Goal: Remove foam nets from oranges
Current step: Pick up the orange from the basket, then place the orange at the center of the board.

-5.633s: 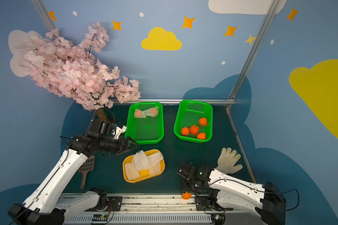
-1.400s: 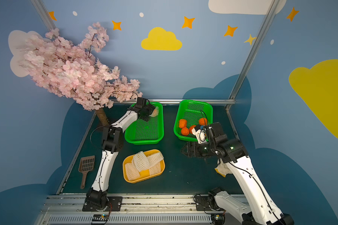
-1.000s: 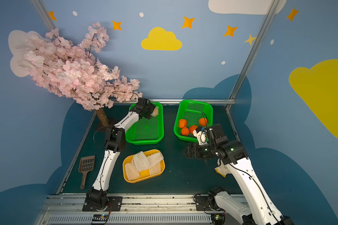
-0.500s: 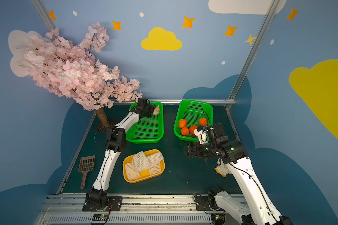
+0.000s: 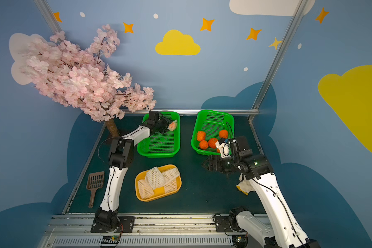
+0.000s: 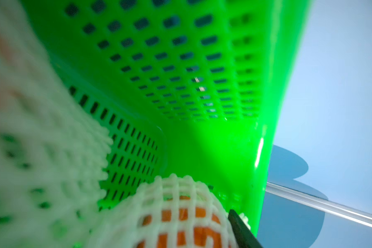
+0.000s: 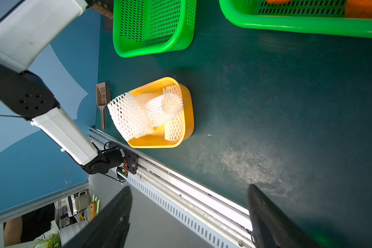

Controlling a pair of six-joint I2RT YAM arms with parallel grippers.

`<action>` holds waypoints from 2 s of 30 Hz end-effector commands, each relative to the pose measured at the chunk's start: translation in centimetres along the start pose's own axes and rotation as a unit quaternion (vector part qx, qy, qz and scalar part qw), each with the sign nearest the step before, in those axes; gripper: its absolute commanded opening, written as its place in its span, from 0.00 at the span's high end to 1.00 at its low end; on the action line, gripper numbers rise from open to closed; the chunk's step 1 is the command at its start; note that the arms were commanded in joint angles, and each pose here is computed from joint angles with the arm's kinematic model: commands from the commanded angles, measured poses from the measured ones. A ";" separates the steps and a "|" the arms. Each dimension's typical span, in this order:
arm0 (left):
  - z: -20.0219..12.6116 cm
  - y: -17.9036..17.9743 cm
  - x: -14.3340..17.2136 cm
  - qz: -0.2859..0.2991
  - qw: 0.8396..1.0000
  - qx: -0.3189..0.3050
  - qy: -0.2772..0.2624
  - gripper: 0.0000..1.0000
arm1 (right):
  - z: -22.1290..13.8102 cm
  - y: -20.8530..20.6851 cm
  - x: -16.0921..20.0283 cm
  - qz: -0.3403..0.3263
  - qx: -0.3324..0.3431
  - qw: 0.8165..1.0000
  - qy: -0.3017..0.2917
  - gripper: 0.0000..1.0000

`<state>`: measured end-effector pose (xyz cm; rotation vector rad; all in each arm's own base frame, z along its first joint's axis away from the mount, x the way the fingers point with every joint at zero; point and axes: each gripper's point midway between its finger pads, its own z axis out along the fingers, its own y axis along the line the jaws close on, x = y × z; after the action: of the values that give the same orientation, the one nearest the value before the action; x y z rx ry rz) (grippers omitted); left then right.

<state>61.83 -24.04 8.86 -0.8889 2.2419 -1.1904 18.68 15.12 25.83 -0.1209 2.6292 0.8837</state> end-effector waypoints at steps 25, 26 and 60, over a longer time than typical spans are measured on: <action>-18.0 -6.9 15.7 0.254 0.953 -0.009 0.165 0.44 | 0.0 -1.4 2.0 0.020 -0.001 1.000 0.011 0.17; -18.5 -6.9 17.2 0.265 0.946 -0.009 0.185 0.44 | 0.1 -1.6 2.2 0.028 0.000 1.000 0.012 0.17; -15.2 5.4 43.7 0.285 0.790 -0.117 0.531 0.00 | 2.3 -6.7 6.2 0.122 0.041 0.991 0.035 0.17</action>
<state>18.94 -44.86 7.39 0.6581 3.2259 -1.2105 15.30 11.63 18.54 0.1802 2.7681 0.8714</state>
